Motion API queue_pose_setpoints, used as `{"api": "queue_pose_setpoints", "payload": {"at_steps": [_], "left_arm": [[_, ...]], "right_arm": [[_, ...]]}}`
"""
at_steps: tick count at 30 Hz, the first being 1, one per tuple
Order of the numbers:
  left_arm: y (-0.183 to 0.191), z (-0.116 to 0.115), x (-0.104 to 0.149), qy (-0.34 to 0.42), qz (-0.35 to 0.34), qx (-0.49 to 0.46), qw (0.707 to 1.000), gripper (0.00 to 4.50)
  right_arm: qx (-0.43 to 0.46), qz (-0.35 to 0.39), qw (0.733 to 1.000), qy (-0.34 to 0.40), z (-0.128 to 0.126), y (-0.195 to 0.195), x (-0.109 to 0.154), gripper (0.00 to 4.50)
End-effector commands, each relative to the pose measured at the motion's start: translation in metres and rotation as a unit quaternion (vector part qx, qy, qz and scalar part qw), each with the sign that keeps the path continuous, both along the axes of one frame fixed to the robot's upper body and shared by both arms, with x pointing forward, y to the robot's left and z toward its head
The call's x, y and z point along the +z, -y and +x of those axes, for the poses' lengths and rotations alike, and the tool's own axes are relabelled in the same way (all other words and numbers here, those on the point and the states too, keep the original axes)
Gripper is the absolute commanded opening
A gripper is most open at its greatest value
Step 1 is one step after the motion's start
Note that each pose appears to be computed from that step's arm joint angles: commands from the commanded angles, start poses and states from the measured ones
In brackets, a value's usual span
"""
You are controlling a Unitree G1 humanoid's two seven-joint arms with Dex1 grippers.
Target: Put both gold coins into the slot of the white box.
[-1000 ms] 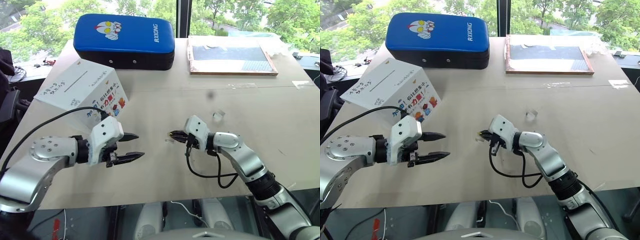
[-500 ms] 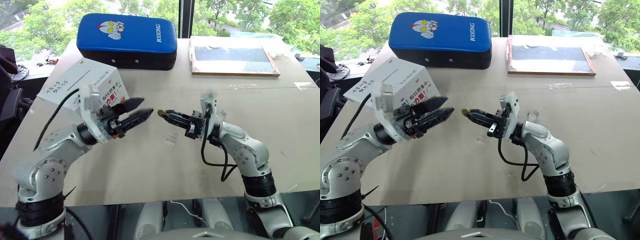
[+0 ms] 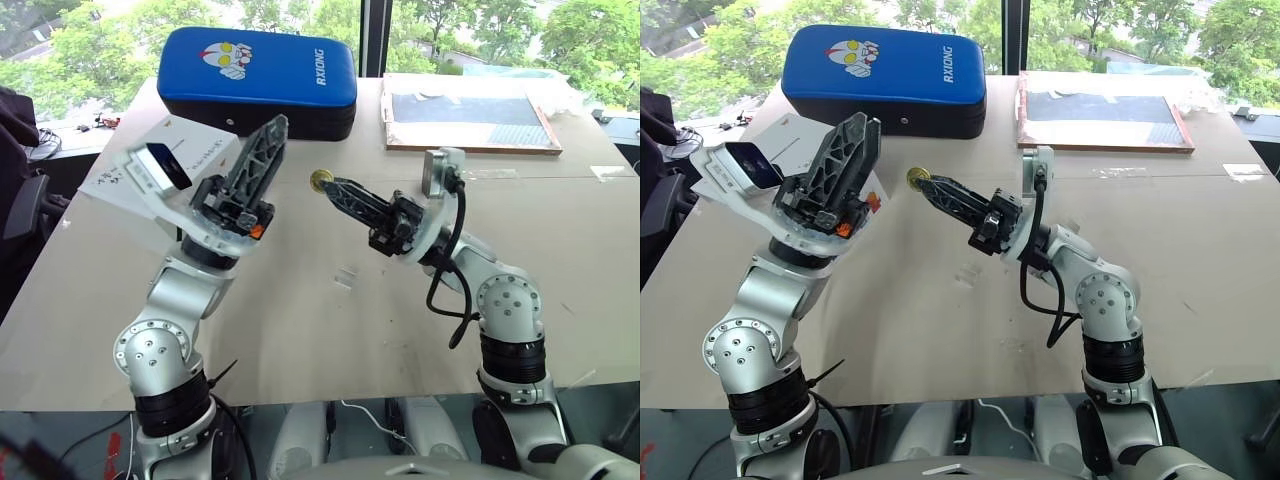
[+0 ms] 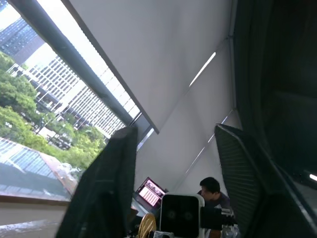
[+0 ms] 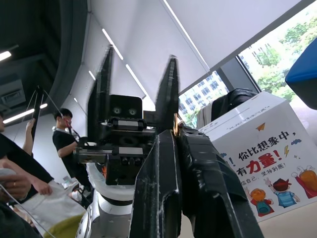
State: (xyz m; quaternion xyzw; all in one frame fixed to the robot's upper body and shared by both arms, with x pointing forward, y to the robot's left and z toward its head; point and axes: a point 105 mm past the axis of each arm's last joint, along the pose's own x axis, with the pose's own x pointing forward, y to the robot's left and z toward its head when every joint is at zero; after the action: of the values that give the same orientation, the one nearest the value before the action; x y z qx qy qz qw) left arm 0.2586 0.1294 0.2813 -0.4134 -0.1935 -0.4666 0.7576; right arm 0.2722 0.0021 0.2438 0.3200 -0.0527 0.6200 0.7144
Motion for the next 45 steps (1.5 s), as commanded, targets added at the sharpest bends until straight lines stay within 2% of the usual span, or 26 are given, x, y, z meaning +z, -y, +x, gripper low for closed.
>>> {"api": "queue_pose_setpoints", "payload": {"at_steps": [1,2,15,18,19,20,21,29,32,36,45], "left_arm": [[0.006,-0.007,0.002,0.001,-0.007,-0.022,1.000,0.44],[0.009,-0.007,-0.001,-0.004,-0.002,-0.030,1.000,0.04],[0.015,-0.009,-0.015,-0.027,0.004,-0.060,0.998,0.04],[0.013,-0.009,-0.015,-0.029,-0.007,-0.065,0.997,0.91],[0.013,-0.008,-0.016,-0.031,-0.006,-0.061,0.998,1.67],[0.012,-0.006,-0.016,-0.033,-0.008,-0.056,0.998,1.81],[0.011,-0.006,-0.016,-0.032,-0.010,-0.056,0.998,2.33],[0.014,-0.013,-0.015,-0.019,-0.017,-0.082,0.996,2.33],[0.016,-0.017,-0.014,-0.014,-0.020,-0.099,0.995,1.69],[0.024,-0.024,-0.016,-0.015,-0.007,-0.123,0.992,0.06],[0.033,-0.022,-0.013,-0.016,-0.001,-0.128,0.992,0.06]], "right_arm": [[0.022,0.029,0.999,0.030,-0.013,-0.001,0.020,0.00],[0.025,0.032,0.999,0.030,-0.014,-0.002,0.022,0.00],[0.039,0.045,0.998,0.038,-0.019,-0.008,0.038,0.00],[0.039,0.043,0.998,0.039,-0.020,-0.007,0.038,0.00],[0.038,0.043,0.998,0.039,-0.020,-0.007,0.038,0.00],[0.039,0.041,0.998,0.038,-0.020,-0.007,0.037,0.00],[0.040,0.040,0.998,0.038,-0.020,-0.007,0.036,0.00],[0.047,0.037,0.997,0.038,-0.022,-0.008,0.033,0.00],[0.050,0.037,0.997,0.038,-0.022,-0.008,0.033,0.00],[0.053,0.037,0.997,0.040,-0.025,-0.008,0.033,0.00],[0.060,0.032,0.997,0.038,-0.028,-0.008,0.030,0.00]]}}
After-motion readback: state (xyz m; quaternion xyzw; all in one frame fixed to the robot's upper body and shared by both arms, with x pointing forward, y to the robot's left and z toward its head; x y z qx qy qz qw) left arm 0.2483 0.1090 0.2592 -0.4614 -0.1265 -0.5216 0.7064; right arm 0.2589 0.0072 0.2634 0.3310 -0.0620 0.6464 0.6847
